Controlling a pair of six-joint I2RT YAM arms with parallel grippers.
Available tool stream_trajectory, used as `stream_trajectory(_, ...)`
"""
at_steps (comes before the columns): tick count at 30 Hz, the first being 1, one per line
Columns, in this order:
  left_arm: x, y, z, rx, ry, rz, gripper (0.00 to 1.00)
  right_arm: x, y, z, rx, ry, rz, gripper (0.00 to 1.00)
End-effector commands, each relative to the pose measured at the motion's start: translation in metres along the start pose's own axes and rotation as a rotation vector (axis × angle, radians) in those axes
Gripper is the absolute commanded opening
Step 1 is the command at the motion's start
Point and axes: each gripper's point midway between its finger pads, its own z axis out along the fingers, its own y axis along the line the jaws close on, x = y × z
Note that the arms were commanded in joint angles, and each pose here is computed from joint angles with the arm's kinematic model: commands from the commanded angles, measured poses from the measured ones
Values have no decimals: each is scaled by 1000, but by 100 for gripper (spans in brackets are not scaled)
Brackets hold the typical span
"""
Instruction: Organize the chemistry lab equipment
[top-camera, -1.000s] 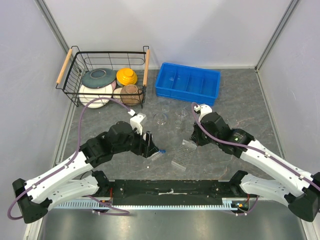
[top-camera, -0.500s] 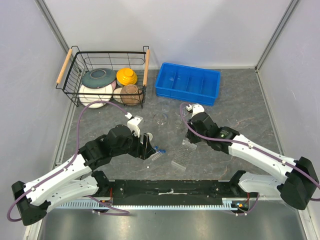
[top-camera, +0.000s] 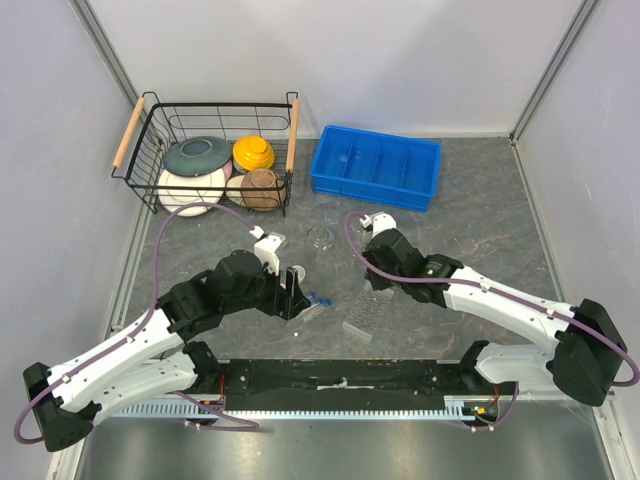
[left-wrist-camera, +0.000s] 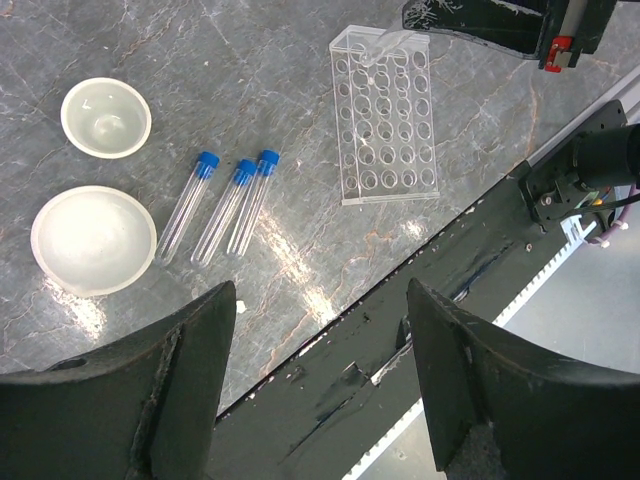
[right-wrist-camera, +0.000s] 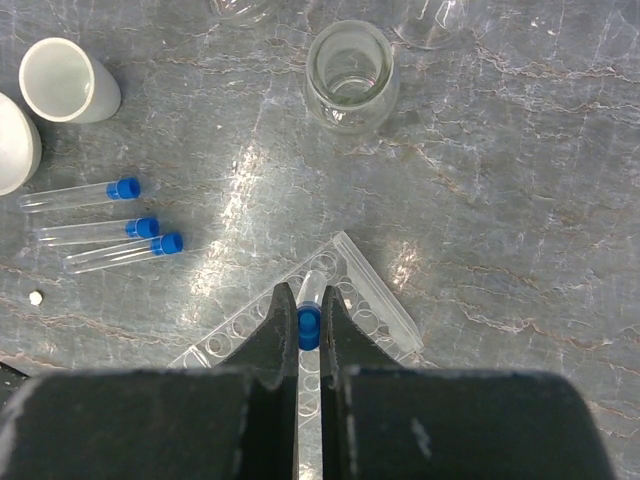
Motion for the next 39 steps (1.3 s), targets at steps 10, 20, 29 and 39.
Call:
stream_trajectory(10, -3, -1, -1, -3, -26, -24, 75, -4, -2, 8, 82, -30, -62, 0)
stream_trajectory(20, -3, 0, -1, -5, -25, -23, 75, 6, -22, 11, 181, -34, -65, 0)
stream_trajectory(29, -3, -2, -5, 2, -32, -23, 75, 10, -63, 12, 310, -37, 3, 0)
stream_trajectory(39, -5, -3, -7, 5, -35, -20, 75, -8, -126, 12, 402, -43, 191, 0)
